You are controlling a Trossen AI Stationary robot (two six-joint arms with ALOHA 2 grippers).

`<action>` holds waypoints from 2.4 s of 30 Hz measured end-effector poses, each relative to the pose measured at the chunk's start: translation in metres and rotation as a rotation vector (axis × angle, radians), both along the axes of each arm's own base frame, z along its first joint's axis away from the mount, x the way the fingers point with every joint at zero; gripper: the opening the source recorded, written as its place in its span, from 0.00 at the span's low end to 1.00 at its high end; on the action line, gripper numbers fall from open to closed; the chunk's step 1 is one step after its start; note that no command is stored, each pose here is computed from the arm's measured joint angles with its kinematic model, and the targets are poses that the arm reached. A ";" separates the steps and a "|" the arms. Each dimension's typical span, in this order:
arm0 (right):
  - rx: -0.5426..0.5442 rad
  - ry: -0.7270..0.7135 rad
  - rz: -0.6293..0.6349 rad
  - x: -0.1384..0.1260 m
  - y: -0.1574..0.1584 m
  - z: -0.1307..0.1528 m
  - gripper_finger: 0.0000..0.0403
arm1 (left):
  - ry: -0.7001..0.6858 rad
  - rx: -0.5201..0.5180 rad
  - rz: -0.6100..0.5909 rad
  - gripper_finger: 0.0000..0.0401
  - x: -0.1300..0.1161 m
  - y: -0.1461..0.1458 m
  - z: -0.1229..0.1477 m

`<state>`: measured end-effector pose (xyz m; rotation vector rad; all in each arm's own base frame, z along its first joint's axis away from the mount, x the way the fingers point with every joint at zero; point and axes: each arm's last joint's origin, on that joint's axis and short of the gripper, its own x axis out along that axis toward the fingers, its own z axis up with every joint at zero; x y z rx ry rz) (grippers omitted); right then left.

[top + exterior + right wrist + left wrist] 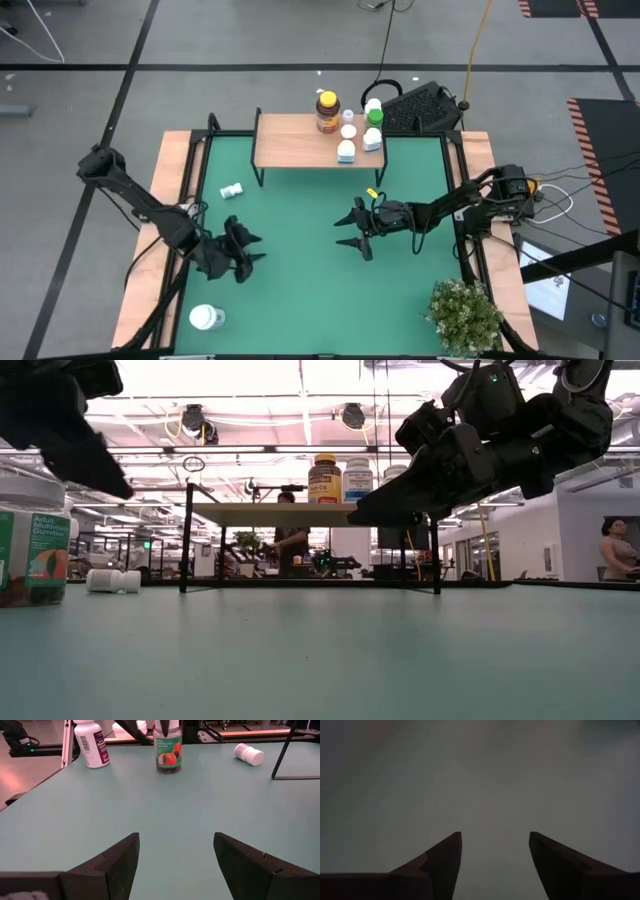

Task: Pick and place medicine bottles onto shelf by color
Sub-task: Put the green medicine bottle on the shelf

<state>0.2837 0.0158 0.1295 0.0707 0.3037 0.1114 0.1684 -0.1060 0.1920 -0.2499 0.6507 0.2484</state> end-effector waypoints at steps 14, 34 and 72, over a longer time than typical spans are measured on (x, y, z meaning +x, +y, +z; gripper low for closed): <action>-0.001 0.000 0.000 0.000 0.000 0.000 0.62 | -0.073 0.210 -0.091 0.77 0.021 0.014 0.014; -0.032 -0.004 0.013 0.000 0.000 0.000 0.62 | 0.073 0.192 -0.013 0.77 0.010 0.022 0.002; -0.043 -0.006 0.014 0.000 0.000 0.000 0.62 | 0.143 0.147 0.075 0.77 0.003 0.027 -0.004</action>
